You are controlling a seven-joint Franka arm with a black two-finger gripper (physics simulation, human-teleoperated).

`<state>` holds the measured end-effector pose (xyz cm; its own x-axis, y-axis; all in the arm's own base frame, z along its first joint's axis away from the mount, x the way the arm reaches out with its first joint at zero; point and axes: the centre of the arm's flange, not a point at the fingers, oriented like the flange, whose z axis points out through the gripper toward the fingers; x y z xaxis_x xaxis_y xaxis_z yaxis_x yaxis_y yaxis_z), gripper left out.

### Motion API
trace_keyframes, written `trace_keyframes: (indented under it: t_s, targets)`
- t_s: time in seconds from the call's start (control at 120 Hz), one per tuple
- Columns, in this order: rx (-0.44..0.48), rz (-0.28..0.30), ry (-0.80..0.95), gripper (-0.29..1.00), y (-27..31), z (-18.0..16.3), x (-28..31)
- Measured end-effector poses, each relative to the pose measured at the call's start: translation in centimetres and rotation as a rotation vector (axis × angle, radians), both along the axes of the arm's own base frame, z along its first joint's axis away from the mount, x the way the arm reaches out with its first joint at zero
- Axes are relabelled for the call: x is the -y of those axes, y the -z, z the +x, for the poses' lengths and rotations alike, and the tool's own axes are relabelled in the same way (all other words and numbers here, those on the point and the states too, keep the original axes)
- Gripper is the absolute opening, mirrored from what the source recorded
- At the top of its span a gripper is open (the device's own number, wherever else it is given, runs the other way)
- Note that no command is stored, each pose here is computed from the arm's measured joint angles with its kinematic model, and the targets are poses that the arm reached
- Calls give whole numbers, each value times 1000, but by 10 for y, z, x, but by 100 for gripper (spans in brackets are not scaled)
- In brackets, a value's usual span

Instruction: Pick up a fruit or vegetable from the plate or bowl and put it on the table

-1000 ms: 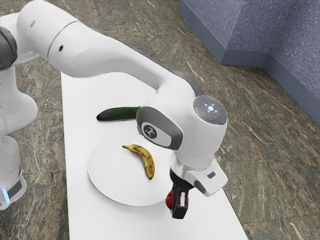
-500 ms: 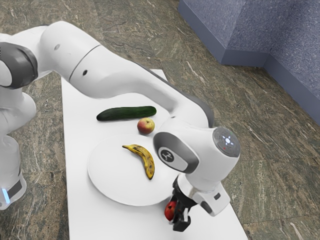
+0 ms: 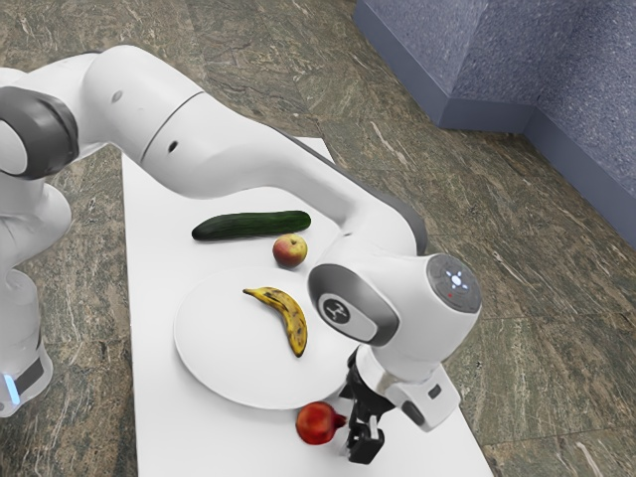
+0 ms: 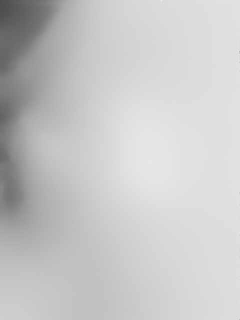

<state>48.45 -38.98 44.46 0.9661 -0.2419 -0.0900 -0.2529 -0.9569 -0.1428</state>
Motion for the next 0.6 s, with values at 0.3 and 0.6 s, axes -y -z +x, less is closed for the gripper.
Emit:
trace_keyframes:
  t_s: [0.3, 0.6]
  targets:
    - [227, -68, -406, 70, -174, 57, -348]
    - [205, -65, -192, 70, -196, 27, -336]
